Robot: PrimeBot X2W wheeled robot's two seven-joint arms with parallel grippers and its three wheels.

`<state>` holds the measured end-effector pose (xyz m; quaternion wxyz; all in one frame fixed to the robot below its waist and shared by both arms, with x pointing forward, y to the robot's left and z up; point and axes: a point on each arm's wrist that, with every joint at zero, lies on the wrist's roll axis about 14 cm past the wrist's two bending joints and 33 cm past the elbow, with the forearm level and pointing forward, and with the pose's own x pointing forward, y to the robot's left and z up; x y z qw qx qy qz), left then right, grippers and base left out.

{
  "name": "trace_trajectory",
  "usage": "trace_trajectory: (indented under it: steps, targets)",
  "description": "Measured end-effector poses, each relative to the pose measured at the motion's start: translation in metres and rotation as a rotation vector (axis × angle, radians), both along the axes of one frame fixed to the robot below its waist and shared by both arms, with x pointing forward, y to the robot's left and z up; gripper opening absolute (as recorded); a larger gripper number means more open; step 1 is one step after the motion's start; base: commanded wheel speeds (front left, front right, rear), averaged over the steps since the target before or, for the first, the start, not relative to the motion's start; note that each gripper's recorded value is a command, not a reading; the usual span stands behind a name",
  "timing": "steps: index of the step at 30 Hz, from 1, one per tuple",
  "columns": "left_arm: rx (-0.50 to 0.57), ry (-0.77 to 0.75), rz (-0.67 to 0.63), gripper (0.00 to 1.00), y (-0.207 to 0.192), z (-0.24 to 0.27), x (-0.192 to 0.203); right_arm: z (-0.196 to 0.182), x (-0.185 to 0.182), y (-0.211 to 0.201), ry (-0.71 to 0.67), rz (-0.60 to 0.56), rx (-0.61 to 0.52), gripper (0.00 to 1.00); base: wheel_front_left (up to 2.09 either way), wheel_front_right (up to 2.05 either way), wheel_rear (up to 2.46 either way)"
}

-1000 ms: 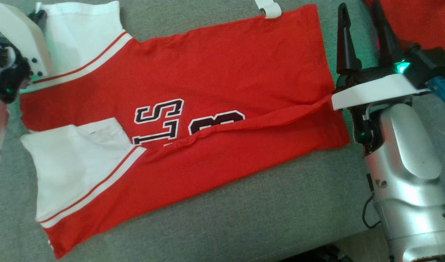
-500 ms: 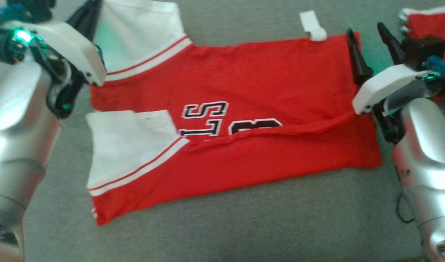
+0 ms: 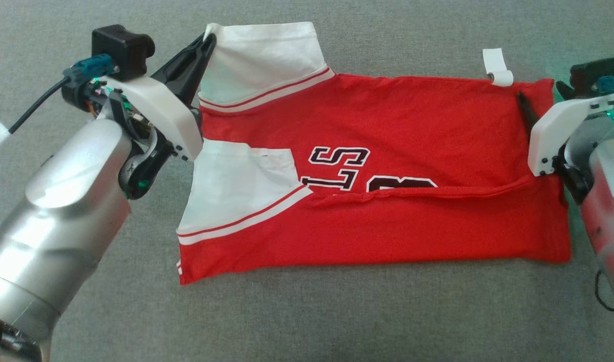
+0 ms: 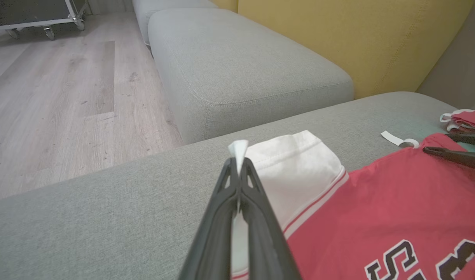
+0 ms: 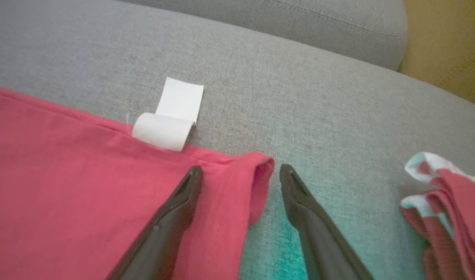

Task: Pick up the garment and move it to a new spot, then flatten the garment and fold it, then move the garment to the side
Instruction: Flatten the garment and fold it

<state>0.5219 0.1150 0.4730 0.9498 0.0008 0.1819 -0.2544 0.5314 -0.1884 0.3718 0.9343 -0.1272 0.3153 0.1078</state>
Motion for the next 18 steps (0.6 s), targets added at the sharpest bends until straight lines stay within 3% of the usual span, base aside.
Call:
trace_trajectory:
  steps: [5, 6, 7, 8, 18]
  targets:
    - [-0.005, 0.02, -0.006, 0.0, -0.002, -0.006, -0.001, -0.004, 0.003, -0.009, 0.038, 0.001, -0.055, 1.0, 0.0, 0.0, 0.0]
    - [-0.006, 0.024, -0.006, 0.0, -0.002, -0.007, -0.001, -0.004, 0.003, -0.01, 0.043, -0.002, -0.058, 0.87, 0.0, 0.0, 0.0]
    - [-0.007, 0.027, -0.005, 0.0, -0.002, -0.008, -0.001, -0.005, 0.003, -0.011, 0.046, -0.001, -0.063, 0.39, 0.0, 0.0, 0.0]
    - [-0.005, 0.029, -0.004, 0.0, -0.002, -0.008, -0.001, -0.006, 0.003, -0.011, 0.049, 0.003, -0.067, 0.0, 0.0, 0.0, 0.0]
    - [0.054, 0.01, 0.098, 0.0, 0.028, -0.017, 0.02, 0.016, 0.024, -0.009, -0.067, -0.021, 0.003, 0.0, 0.0, 0.0, 0.0]
